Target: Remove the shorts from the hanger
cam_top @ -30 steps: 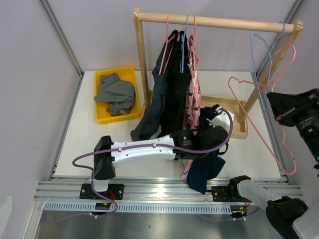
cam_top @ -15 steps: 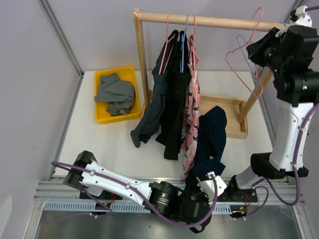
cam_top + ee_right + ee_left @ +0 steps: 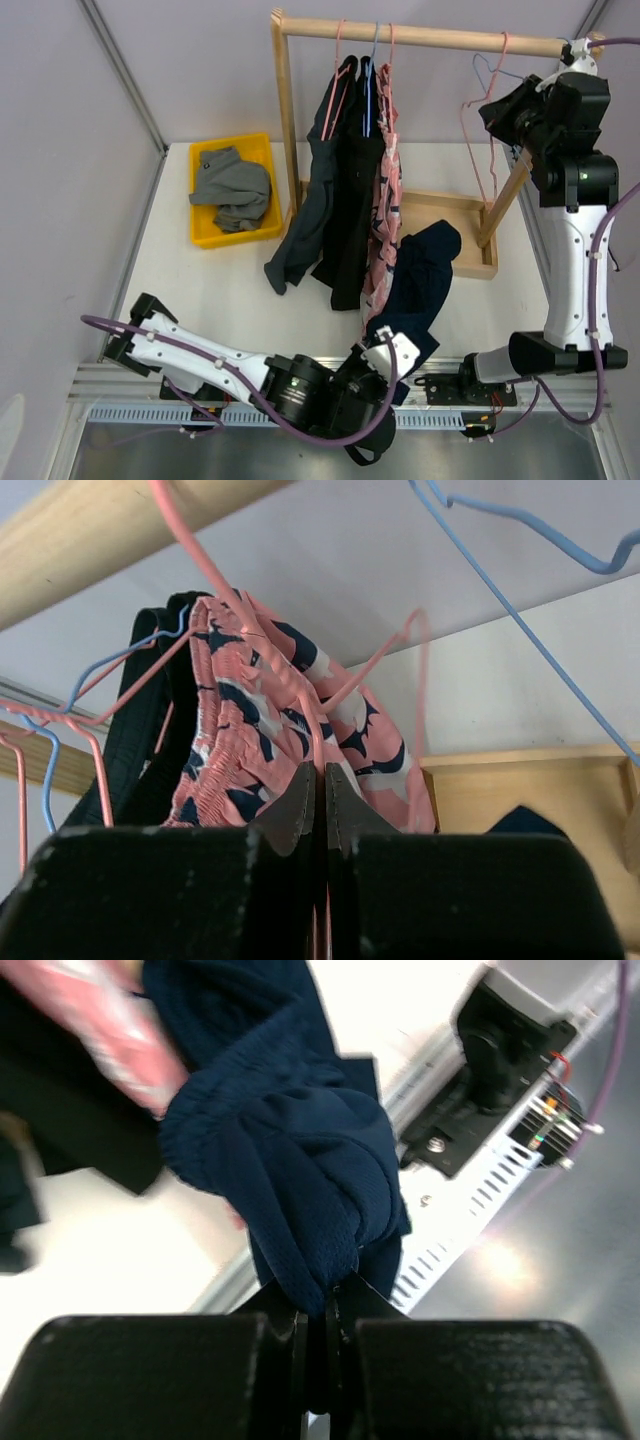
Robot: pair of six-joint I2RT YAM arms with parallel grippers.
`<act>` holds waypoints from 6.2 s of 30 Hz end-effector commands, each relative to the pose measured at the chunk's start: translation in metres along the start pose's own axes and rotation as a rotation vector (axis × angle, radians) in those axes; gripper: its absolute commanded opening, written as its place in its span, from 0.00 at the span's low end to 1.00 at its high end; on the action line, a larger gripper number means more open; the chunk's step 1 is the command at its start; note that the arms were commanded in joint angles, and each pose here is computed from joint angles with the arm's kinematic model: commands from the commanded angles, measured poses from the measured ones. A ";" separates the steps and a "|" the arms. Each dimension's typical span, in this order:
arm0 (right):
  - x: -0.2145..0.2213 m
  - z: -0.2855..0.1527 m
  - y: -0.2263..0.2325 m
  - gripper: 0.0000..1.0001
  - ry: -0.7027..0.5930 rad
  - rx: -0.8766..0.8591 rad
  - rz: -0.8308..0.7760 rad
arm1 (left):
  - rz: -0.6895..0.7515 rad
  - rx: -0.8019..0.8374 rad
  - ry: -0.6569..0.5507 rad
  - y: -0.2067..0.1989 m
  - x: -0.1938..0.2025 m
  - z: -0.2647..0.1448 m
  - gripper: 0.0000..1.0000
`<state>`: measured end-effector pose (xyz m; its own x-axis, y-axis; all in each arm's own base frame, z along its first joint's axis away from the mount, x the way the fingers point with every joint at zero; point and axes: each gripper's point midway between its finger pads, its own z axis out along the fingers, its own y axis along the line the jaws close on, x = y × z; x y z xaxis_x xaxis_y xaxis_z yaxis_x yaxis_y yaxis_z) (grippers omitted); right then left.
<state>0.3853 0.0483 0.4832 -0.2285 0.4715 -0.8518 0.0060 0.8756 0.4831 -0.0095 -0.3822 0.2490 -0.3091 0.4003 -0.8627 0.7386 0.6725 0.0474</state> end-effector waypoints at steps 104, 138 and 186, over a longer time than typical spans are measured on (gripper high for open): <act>0.032 -0.056 0.152 0.91 -0.012 -0.543 -0.157 | -0.543 -0.652 -0.175 0.424 -0.050 -0.026 0.99; 0.079 0.050 0.184 0.00 0.004 -0.369 -0.116 | -0.521 -0.565 -0.144 0.373 0.062 -0.047 0.99; 0.015 -0.114 0.132 0.00 -0.082 -0.378 0.064 | -0.207 0.182 -0.347 0.104 -0.204 0.064 0.99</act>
<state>0.2881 0.1619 0.5286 -0.2138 0.4913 -0.8443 -0.2795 0.7974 0.5348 0.1526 -0.4327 0.3765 -0.3010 0.0797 -0.9503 0.8236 0.5241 -0.2169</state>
